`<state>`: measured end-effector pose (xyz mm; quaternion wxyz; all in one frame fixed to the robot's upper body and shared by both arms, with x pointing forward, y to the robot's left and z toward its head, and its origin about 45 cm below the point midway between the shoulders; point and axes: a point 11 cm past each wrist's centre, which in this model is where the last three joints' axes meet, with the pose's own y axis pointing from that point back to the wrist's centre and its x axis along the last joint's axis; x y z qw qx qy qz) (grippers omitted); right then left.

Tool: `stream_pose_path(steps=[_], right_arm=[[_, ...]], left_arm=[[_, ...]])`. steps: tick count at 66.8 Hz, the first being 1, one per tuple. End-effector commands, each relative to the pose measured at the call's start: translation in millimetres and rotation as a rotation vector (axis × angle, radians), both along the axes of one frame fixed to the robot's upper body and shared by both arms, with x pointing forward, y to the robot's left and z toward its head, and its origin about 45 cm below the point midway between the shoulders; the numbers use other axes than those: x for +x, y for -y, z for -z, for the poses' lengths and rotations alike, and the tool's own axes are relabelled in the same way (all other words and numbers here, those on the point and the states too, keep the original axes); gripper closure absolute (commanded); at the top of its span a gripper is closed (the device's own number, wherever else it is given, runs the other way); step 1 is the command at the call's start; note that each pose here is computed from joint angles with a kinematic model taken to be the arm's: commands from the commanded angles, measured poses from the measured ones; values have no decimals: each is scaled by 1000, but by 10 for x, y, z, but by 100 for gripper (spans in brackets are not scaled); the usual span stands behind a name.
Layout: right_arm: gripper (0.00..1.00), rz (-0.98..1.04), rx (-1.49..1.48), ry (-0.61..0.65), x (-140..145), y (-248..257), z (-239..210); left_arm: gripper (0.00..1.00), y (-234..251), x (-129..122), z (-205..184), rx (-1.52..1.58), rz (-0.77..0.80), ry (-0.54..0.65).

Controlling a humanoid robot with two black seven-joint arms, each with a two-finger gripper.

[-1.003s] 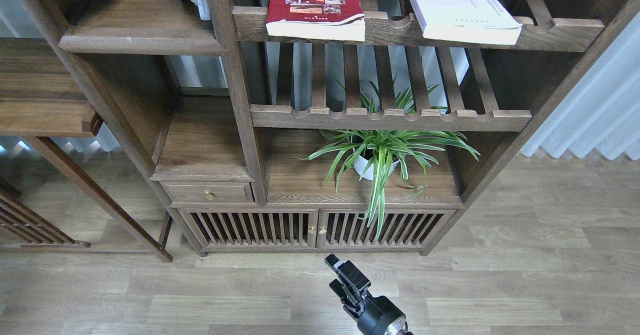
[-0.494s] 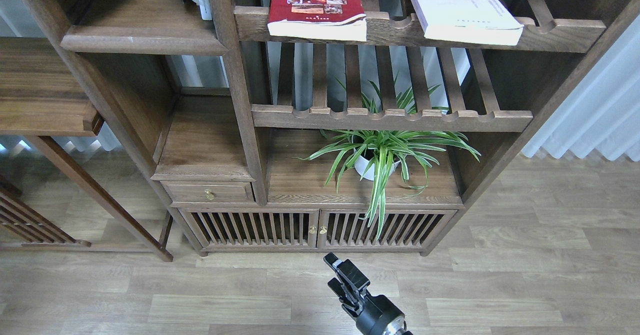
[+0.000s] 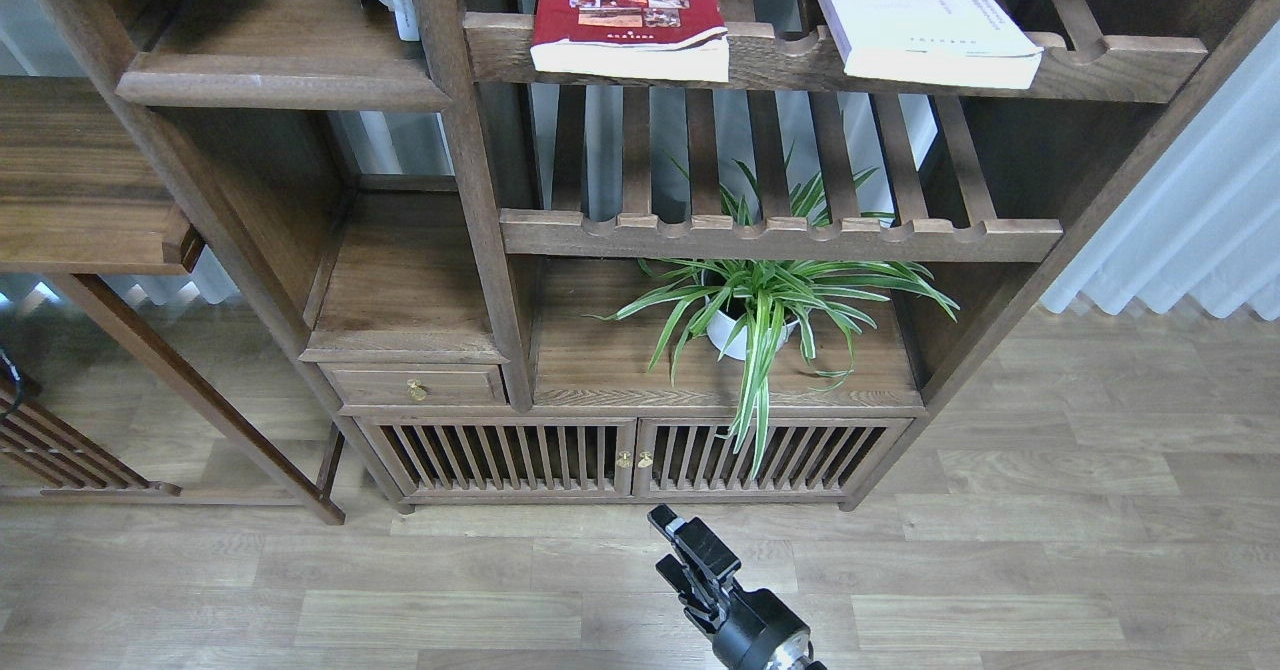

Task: Organize books on shelf
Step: 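Carry the paperback with the left gripper up toward the upper shelf, then place the paperback upright on the top shelf beside the red book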

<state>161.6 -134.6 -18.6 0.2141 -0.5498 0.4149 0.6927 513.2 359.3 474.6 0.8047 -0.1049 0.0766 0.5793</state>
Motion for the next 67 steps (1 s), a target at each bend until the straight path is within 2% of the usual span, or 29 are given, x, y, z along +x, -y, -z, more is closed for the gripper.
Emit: stream_pose_path(steps=[1,7,19,24,25,35,40,44,51,67], right_arm=[[1,16,0,4,34,30,-7],[1,16,0,4,34,30,-7],[1,17,0,3,34,31,-7],[1,17,2,4,36,28,-10],[1,18,2,4,36,29,-10],[1,19,9,4,32,16,-23],[1,25,13,4,30,20,-28],[1,37,14,7,51,41,-35],[1,45,16,9,64,51,-43],[1,42,32,20,80,12,-89]], left_arm=[[94,76,13,41,-57,33,-37],[94,141,9,102,-48,70,-104],[95,138,55,-17,49,36,-107],[95,117,73,-86,72,10,-40],[95,91,71,-132,82,-6,13],[95,18,20,-163,127,19,70],[95,-70,-24,-227,123,31,137],[95,-215,-32,-241,98,-10,171],[95,-396,-36,-187,74,-61,183],[94,-465,-24,-115,43,-88,198]])
